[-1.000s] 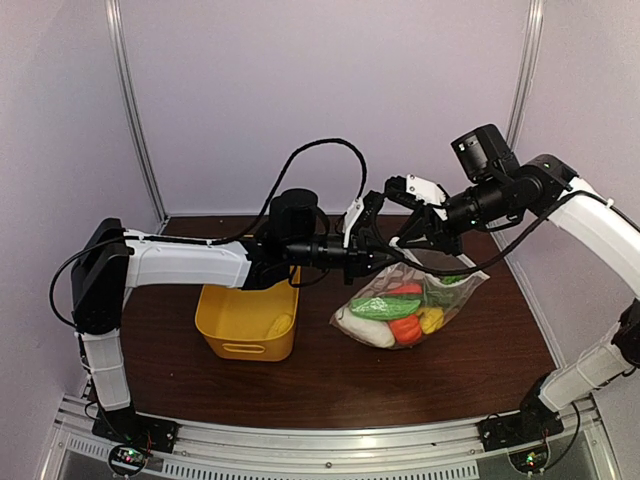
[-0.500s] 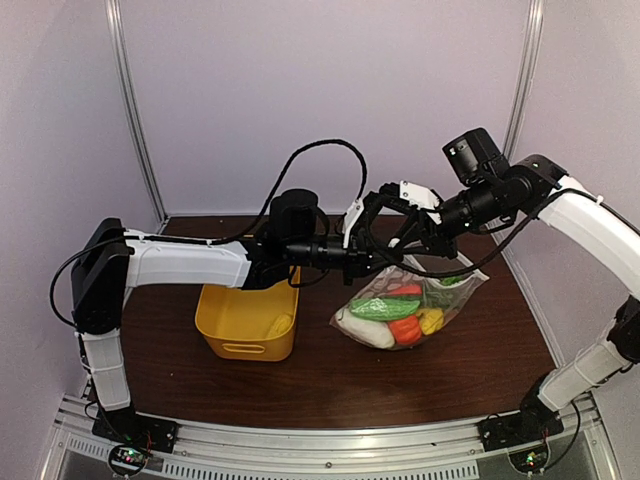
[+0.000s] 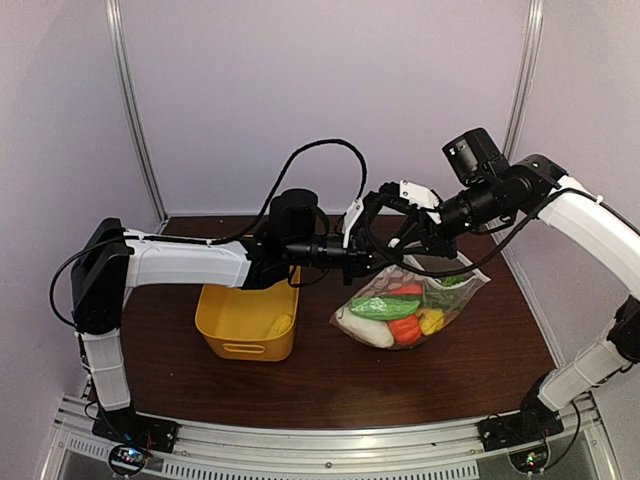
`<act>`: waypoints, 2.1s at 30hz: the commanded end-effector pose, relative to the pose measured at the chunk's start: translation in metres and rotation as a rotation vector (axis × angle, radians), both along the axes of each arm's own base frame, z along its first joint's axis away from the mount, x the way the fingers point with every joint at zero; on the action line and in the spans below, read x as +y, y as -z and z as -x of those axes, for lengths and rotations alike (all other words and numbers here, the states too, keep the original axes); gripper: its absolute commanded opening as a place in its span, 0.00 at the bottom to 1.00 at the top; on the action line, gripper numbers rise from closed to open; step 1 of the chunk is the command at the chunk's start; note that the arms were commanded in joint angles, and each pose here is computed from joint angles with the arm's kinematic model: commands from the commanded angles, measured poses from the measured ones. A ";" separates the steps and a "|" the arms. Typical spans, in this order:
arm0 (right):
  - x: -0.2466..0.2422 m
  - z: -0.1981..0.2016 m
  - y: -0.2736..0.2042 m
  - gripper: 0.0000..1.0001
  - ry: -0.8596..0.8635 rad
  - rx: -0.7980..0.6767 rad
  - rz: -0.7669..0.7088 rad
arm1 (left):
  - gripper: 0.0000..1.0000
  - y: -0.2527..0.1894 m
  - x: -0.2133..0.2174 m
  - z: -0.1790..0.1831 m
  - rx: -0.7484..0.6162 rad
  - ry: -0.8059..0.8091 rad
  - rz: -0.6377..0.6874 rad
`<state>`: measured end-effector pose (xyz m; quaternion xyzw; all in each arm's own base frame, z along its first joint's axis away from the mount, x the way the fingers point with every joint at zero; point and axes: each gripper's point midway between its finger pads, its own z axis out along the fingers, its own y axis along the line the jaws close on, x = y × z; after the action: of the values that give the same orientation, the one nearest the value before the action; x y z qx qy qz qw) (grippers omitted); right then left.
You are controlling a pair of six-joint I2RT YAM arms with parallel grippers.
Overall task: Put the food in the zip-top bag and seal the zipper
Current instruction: Hold the zipper from the zipper food storage bag, then hold the zipper food storage bag at the center of the board.
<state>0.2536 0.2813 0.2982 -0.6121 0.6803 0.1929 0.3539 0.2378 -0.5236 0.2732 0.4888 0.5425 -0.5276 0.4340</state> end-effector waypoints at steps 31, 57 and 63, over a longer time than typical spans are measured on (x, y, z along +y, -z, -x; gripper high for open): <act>-0.011 -0.006 0.010 0.00 0.040 0.032 0.045 | 0.00 -0.038 0.013 0.001 -0.078 -0.023 0.109; -0.006 -0.004 -0.004 0.00 0.017 0.044 0.012 | 0.03 -0.015 0.005 -0.007 -0.032 0.002 0.017; -0.012 -0.006 0.007 0.00 0.026 0.037 0.066 | 0.00 -0.022 0.014 -0.011 -0.039 -0.019 0.040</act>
<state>0.2579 0.2772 0.2987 -0.6073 0.6908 0.1981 0.3388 0.2427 -0.5182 0.2740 0.4911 0.5455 -0.5240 0.4321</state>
